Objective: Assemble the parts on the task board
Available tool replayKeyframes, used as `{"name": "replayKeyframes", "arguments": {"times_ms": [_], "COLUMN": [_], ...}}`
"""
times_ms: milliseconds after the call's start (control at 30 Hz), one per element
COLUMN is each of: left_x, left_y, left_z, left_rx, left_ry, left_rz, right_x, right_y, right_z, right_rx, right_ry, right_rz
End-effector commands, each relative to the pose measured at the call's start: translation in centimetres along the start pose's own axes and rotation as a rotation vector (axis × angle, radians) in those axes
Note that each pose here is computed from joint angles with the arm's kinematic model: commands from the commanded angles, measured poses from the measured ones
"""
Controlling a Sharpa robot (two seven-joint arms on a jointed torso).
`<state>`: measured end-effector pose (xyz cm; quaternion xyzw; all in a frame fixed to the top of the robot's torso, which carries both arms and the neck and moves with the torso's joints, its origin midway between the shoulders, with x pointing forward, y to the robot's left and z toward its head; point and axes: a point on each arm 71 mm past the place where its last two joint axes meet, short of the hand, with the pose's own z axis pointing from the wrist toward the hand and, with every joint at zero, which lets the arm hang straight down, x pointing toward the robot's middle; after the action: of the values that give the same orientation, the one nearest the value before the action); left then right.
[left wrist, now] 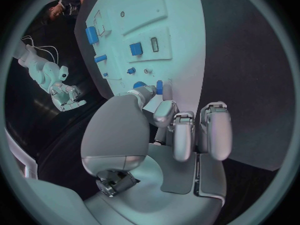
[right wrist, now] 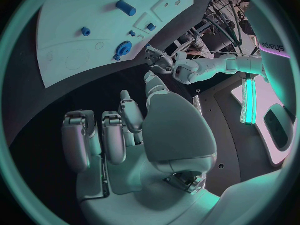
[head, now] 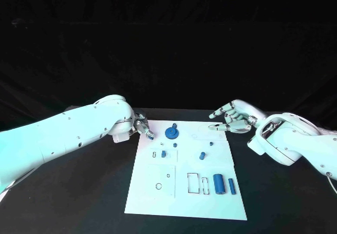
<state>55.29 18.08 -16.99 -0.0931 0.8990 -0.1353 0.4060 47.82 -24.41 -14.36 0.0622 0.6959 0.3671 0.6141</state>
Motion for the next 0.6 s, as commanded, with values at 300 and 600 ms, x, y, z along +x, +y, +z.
{"name": "replayKeyframes", "arguments": {"times_ms": [300,600], "left_x": [2.89,4.27], "left_y": [-0.23,-0.11], "left_z": [-1.84,-2.47], "left_rx": [0.087,0.078], "left_ry": [-0.089,-0.068], "left_rz": [-0.064,-0.028], "right_x": [0.0,0.1], "right_y": [-0.1,0.0], "right_z": [0.0,0.0], "right_rx": [-0.005,-0.005], "right_ry": [0.011,0.013], "right_rz": [0.001,0.002]}}
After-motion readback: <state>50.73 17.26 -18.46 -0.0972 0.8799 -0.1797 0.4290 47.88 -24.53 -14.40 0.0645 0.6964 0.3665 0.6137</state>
